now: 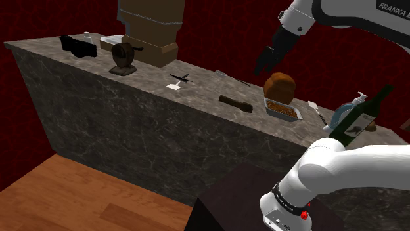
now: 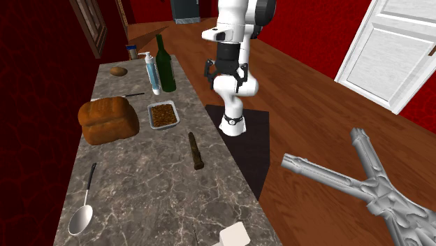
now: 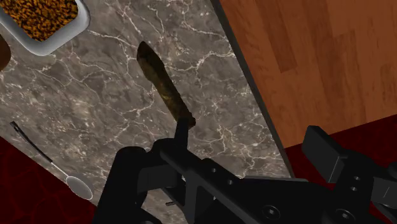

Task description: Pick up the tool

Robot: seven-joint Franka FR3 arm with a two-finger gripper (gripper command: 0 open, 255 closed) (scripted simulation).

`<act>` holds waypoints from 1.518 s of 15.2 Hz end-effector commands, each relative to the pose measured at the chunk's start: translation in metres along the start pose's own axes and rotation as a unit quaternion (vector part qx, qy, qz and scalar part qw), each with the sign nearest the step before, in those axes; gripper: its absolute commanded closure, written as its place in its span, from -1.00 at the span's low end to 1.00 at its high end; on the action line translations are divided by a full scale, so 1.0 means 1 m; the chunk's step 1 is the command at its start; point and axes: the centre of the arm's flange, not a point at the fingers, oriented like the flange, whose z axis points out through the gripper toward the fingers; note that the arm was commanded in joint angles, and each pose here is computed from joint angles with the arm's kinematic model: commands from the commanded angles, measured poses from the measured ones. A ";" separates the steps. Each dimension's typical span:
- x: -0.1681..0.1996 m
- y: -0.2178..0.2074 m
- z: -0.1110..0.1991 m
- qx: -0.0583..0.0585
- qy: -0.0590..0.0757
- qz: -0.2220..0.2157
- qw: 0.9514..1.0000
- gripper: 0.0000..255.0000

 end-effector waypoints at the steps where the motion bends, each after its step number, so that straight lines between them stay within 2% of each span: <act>1: 0.000 0.000 0.000 0.000 0.000 0.000 1.000 -1.00; 5: 0.027 0.030 0.044 0.014 -0.037 -0.054 0.998 -1.00; 10: 0.059 0.061 0.103 0.031 -0.082 -0.122 0.989 -1.00; 14: 0.084 0.081 0.153 0.045 -0.118 -0.176 0.976 -1.00; 19: 0.113 0.100 0.218 0.062 -0.162 -0.242 0.955 -1.00; 20: 0.115 0.101 0.223 0.063 -0.165 -0.246 0.953 -1.00; 23: 0.111 0.101 0.238 0.063 -0.165 -0.246 0.953 -1.00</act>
